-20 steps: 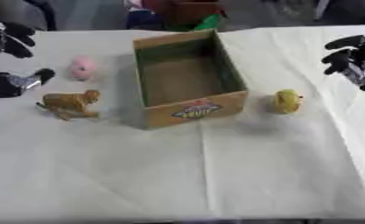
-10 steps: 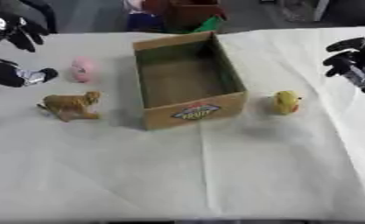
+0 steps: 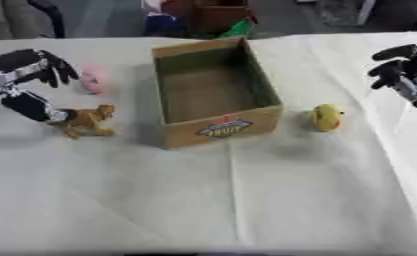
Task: Pick up objects on the table and place them in the box.
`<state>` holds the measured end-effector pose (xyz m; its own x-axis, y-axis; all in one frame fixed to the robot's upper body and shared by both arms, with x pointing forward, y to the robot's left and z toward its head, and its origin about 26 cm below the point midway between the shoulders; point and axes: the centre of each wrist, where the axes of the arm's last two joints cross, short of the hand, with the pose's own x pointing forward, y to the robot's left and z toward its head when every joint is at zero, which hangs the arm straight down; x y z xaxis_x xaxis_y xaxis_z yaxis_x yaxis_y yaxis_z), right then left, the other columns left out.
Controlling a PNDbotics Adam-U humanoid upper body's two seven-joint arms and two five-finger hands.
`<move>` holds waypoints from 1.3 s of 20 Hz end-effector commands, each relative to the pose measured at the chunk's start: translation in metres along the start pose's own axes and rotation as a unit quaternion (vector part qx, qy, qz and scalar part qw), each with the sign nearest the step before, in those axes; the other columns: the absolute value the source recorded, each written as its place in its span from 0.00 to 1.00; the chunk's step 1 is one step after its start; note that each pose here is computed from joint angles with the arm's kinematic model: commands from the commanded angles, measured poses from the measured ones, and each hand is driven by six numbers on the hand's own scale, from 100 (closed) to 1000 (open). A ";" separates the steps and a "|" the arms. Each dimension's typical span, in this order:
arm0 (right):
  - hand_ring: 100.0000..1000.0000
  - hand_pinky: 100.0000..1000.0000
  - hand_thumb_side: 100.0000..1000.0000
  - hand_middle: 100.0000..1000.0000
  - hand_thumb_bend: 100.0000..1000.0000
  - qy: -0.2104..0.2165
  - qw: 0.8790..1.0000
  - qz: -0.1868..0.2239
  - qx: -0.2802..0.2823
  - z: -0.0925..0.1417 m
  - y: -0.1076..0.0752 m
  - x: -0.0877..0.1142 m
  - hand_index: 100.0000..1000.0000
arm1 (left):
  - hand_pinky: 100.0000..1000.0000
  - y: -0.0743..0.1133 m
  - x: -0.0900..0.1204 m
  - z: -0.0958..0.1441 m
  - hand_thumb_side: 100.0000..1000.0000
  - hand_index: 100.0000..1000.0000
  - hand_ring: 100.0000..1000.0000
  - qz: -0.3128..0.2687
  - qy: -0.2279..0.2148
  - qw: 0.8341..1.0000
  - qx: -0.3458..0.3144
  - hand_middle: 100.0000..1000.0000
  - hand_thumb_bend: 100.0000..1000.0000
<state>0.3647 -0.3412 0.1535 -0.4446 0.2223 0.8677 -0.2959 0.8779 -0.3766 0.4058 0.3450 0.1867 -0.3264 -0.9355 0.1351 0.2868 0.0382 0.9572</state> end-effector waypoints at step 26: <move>0.63 0.54 0.23 0.66 0.24 0.001 1.000 0.008 0.002 0.000 -0.004 0.002 0.67 | 0.56 0.012 0.006 -0.013 0.10 0.51 0.35 -0.028 -0.017 0.999 0.042 0.29 0.04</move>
<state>0.3642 -0.3403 0.1473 -0.4289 0.2192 0.8764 -0.3059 0.8776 -0.3692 0.4212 0.3266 0.1656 -0.3659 -0.9224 0.1235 0.2521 0.0295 0.9672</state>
